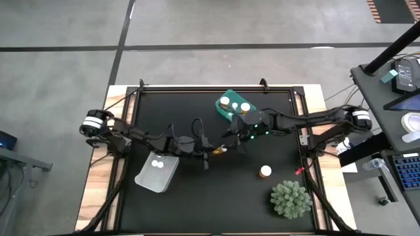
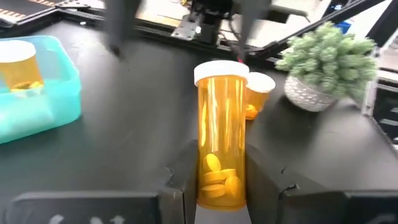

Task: Pick and place medicine bottles into bin by pill shape (circle, oval)
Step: Put the orange tablet bottle into the gray bin

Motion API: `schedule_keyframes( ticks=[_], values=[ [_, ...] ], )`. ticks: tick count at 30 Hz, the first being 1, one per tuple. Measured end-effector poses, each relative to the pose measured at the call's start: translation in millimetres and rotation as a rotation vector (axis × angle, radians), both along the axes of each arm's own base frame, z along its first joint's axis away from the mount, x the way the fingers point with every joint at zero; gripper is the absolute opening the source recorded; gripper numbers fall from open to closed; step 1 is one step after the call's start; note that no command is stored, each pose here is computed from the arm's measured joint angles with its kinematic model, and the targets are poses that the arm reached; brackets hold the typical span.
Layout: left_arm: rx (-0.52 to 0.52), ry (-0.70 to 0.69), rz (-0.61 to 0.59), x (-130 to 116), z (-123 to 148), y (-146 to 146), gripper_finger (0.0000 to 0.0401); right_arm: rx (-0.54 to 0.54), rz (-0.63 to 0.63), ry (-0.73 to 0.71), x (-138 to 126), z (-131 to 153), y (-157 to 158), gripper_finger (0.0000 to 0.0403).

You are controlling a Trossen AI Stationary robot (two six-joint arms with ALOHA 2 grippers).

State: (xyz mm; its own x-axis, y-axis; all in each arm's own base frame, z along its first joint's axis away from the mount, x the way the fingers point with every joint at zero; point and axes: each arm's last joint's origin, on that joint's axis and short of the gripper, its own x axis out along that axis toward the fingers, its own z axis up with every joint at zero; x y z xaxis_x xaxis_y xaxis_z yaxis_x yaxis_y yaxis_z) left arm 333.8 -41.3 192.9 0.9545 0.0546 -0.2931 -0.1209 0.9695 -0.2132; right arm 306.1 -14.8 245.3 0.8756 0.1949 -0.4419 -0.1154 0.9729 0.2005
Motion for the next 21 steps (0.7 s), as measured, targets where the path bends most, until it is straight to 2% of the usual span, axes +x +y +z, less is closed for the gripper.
schedule_keyframes(
  ticks=[3,9,16,21],
  values=[
    [-0.021,0.017,-0.012,-3.5,5.3,-5.9,0.0079,-0.014,-0.012,-0.029,-9.8,13.2,-4.1,0.0251],
    [-0.073,0.144,-0.022,-12.5,27.9,-18.3,0.0077,-0.078,-0.003,-0.102,-27.4,35.9,-7.6,0.0271],
    [-0.166,0.396,0.017,-34.5,58.3,-33.3,0.0077,-0.116,-0.002,-0.154,-37.7,49.1,-9.2,0.0264],
    [-0.24,0.487,0.051,-52.4,83.4,-43.0,0.0077,-0.121,0.003,-0.133,-37.6,45.2,-9.3,0.0254]
  ],
)
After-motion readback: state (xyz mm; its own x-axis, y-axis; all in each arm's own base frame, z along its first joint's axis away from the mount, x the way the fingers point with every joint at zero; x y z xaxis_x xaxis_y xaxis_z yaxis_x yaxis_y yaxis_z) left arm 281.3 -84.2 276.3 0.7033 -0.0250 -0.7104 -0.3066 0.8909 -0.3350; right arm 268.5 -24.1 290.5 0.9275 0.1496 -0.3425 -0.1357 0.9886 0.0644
